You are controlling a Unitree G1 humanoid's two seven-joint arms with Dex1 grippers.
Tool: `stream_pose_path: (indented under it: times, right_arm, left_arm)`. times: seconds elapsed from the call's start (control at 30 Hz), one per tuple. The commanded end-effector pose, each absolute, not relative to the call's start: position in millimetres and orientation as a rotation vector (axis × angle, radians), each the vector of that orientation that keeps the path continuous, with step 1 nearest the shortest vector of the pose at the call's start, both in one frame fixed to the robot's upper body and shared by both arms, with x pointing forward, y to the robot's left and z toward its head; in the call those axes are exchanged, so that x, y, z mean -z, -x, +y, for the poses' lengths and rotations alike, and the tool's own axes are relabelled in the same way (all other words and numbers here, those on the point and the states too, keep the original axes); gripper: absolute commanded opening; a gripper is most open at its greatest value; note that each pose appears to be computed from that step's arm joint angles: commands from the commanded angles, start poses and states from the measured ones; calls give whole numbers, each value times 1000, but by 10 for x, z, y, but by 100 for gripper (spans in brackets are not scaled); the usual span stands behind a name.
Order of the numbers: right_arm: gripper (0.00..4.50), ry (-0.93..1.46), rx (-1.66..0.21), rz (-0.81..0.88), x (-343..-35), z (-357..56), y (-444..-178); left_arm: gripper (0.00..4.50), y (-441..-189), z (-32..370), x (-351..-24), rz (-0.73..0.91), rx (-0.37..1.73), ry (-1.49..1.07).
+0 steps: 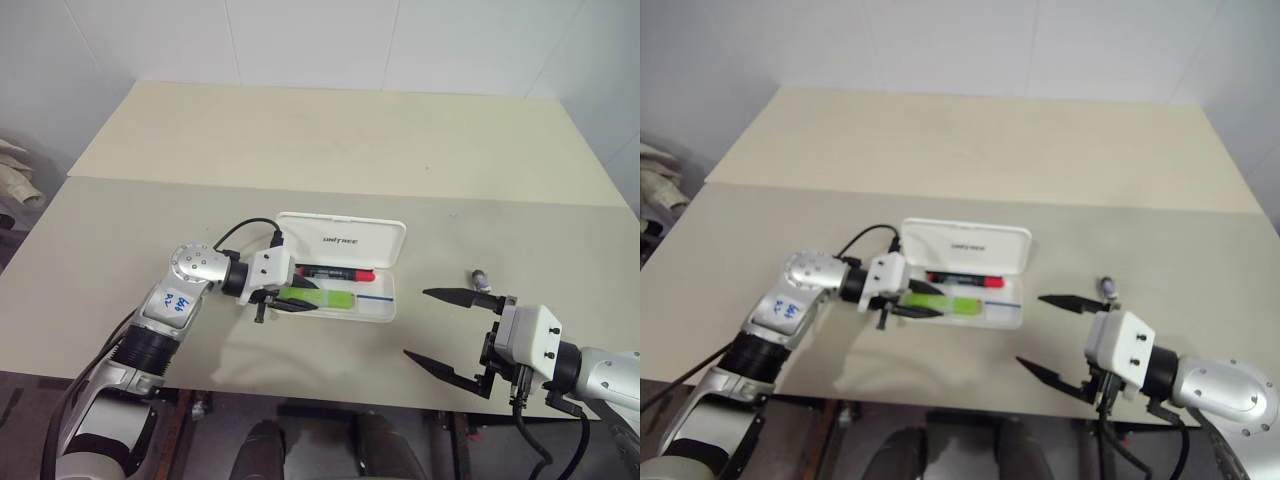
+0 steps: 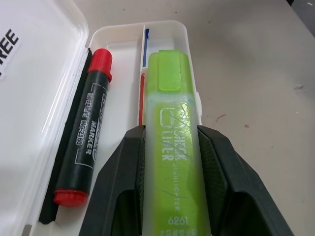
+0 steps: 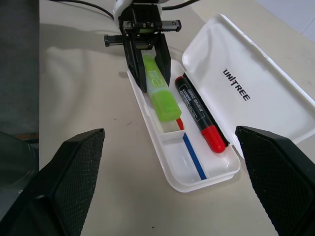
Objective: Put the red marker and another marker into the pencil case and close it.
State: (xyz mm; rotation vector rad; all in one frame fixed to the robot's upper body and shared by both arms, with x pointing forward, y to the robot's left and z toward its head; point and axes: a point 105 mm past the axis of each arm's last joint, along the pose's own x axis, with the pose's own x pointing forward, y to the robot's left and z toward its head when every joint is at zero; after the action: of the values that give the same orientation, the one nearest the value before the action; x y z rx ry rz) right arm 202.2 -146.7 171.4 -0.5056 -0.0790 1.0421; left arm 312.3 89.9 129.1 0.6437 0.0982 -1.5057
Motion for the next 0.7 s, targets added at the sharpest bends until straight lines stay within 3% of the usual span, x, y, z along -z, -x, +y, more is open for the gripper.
stream_pose_path:
  times: [0.03, 0.33, 0.7]
  right_arm:
    - [450, 510, -1046, -111, -1763, -1424, -2003]
    - [450, 510, -1047, -115, -1764, -1413, -2014]
    - [450, 483, -1033, -126, -1771, -1398, -2065]
  left_arm:
    - [181, -3118, 889, -1374, 62, 1508, -665]
    - [449, -3080, 836, -1387, 45, 1522, -636]
    - [449, -2985, 847, -1517, 0, 1567, -574]
